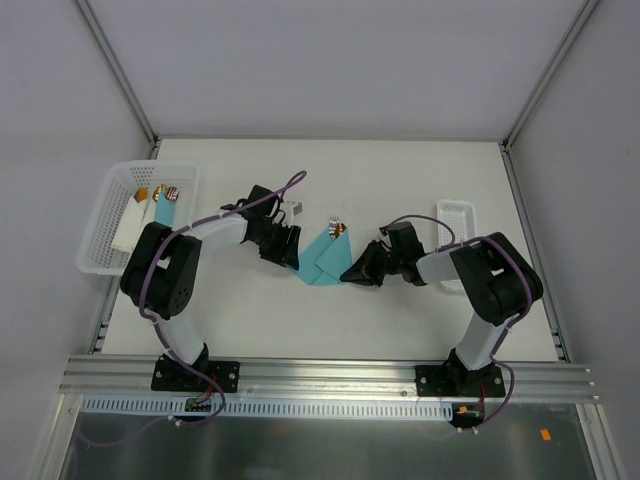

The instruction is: Place the utensils on the paper napkin and roll it up

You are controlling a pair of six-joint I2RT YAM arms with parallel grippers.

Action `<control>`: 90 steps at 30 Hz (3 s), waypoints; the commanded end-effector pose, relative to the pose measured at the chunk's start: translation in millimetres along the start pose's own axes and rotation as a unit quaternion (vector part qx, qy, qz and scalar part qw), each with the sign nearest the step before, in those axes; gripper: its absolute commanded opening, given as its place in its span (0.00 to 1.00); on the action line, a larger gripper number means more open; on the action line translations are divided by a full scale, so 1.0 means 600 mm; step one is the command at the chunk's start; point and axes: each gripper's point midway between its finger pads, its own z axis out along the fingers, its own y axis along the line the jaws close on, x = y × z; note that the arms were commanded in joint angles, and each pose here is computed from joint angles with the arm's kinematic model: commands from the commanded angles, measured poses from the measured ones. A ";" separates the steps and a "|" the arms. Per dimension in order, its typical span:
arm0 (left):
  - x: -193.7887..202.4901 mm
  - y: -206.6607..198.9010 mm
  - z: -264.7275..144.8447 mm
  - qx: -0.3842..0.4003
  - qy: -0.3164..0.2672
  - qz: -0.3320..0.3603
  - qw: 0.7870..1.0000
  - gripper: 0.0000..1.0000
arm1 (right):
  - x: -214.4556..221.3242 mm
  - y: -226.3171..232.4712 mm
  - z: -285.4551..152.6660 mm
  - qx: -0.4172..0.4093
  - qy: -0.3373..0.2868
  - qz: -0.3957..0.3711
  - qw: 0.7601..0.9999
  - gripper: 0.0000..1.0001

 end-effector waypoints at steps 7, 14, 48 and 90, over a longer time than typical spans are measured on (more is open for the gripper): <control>0.042 0.024 0.044 0.005 0.066 -0.058 0.996 0.44 | -0.006 -0.074 -0.005 0.097 -0.027 0.039 0.994 0.09; 0.058 0.014 0.058 0.032 0.087 -0.083 0.992 0.36 | -0.006 -0.078 -0.005 0.107 -0.027 0.041 0.993 0.07; -0.065 -0.215 -0.016 0.307 0.025 -0.104 0.946 0.08 | -0.002 -0.098 -0.009 0.198 -0.014 0.009 0.980 0.00; -0.151 -0.255 0.130 0.323 -0.055 -0.126 0.936 0.08 | 0.012 -0.101 0.001 0.193 0.021 0.000 0.981 0.00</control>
